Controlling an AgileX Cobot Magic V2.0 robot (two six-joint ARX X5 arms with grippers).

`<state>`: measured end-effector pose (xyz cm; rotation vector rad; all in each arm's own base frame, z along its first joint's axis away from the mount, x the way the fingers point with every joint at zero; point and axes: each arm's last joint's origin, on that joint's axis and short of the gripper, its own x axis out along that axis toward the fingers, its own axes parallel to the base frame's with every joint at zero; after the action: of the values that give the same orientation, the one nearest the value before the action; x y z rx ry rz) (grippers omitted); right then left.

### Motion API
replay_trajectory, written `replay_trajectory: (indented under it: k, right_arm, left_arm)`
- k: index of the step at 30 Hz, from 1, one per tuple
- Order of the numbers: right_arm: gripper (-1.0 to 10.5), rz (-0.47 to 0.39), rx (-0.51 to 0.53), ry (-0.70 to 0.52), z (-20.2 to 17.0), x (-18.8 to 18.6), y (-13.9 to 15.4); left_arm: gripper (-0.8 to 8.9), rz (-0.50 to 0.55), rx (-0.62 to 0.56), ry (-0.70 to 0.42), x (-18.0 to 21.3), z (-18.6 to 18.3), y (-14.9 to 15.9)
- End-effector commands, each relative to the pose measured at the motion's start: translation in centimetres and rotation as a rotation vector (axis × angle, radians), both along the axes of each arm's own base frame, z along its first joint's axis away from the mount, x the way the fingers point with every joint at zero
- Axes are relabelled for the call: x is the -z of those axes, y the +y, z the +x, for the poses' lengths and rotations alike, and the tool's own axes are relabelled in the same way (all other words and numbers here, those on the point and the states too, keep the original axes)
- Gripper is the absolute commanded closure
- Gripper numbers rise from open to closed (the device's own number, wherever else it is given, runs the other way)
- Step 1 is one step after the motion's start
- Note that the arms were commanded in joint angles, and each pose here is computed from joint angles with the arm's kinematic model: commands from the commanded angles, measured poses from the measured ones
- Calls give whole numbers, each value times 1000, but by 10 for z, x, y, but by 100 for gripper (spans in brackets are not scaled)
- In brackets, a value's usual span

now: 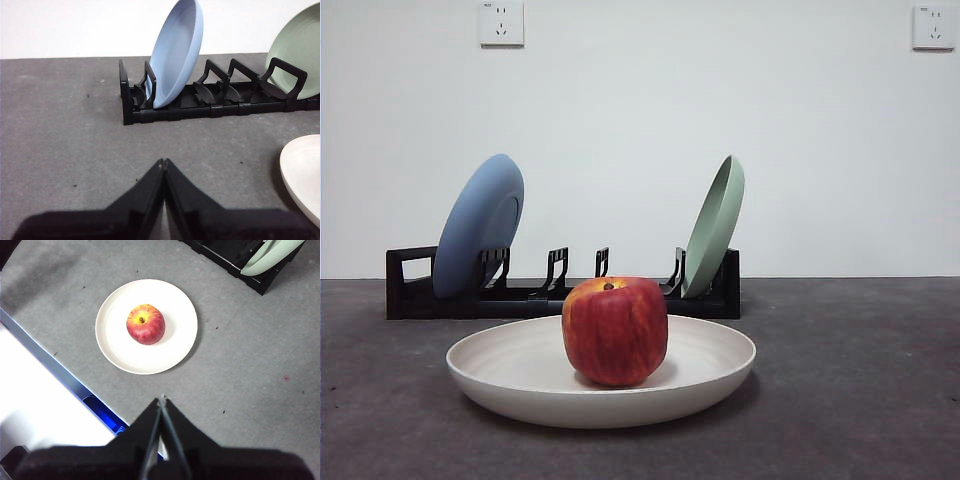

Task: Take the yellow plate from the plate rack,put the plate on the table,take the apple from the table,put the apple in the plate

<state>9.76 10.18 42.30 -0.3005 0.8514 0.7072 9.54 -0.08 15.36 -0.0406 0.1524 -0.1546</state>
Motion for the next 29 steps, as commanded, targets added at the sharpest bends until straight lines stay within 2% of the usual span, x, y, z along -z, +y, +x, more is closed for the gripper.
replay_trajectory:
  k: [1, 22, 26, 29]
  right_arm:
    - [946, -16, 4, 20, -1, 2, -1]
    - [946, -17, 3, 20, -1, 2, -1]
    - [946, -59, -21, -99, -1, -3, -9]
    - [946, 8, -2, -283, 2, -17, -20]
  left_arm:
    - [817, -14, -3, 3, 3, 0, 0]
    - [817, -16, -1, 42, 5, 2, 0]
    - [817, -17, -1, 52, 6, 3, 0]
    - [817, -17, -1, 56, 7, 3, 0]
